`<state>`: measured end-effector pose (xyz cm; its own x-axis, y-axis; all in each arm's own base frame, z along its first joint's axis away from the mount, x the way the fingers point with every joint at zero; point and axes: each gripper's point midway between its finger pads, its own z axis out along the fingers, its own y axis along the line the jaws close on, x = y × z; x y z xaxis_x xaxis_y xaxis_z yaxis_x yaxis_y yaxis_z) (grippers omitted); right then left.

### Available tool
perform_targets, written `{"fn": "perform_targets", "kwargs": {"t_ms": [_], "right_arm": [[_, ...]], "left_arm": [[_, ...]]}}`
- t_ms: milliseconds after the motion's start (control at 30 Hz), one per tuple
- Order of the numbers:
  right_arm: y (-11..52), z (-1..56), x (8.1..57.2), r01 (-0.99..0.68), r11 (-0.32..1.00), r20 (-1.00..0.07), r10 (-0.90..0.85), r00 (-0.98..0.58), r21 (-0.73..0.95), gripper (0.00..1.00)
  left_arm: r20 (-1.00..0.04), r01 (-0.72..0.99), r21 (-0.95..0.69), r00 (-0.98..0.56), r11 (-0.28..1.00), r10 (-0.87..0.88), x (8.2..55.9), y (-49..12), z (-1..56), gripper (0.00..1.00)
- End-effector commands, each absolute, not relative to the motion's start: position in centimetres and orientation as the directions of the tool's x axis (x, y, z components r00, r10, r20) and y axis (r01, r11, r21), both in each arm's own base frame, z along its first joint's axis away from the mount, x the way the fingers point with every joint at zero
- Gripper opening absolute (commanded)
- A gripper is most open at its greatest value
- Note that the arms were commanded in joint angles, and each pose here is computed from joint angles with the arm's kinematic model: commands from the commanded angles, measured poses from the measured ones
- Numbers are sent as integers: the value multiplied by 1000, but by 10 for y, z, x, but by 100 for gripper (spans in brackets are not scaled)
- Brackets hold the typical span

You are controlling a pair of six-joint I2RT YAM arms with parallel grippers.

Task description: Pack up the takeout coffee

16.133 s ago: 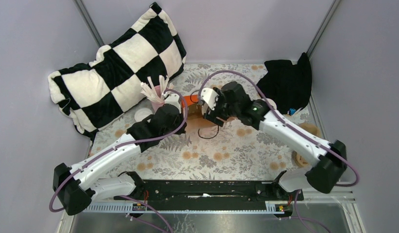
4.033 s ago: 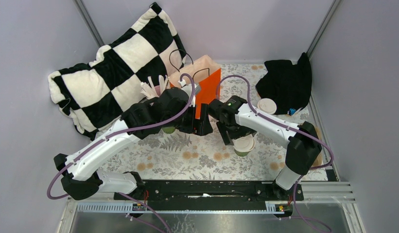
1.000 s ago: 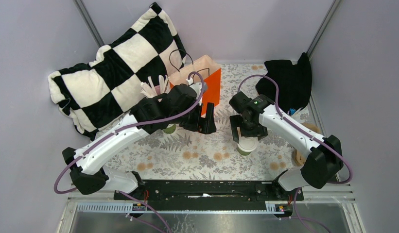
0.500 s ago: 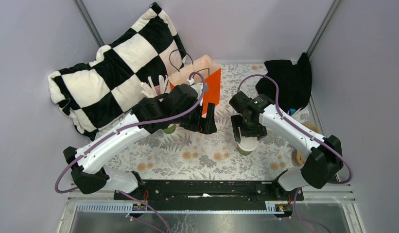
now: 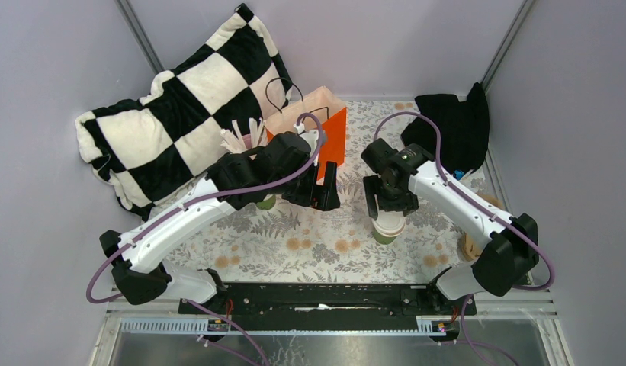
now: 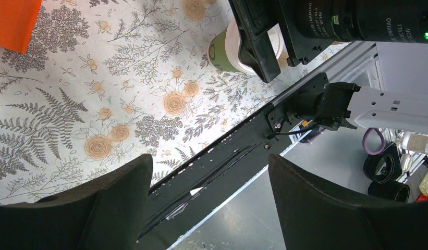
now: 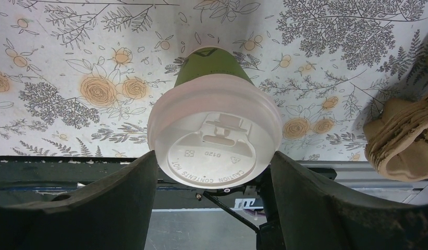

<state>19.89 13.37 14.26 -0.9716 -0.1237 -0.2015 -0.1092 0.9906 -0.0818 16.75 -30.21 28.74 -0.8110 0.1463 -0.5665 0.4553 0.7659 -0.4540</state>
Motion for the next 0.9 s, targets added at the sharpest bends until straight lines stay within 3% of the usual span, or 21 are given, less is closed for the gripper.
{"fn": "perform_targets", "kwargs": {"t_ms": [0, 633, 867], "right_arm": [[128, 143, 198, -99, 992, -193, -114, -975, -84, 79], [127, 129, 191, -109, 991, -152, -119, -981, -73, 80], [121, 135, 195, -95, 990, -182, -112, -977, -100, 91]], "left_arm": [[-606, 484, -475, -785, 735, 125, 171, -310, 309, 85], [-602, 485, -473, -788, 735, 132, 173, -315, 307, 85], [-606, 492, -470, -783, 733, 137, 174, -316, 309, 85]]}}
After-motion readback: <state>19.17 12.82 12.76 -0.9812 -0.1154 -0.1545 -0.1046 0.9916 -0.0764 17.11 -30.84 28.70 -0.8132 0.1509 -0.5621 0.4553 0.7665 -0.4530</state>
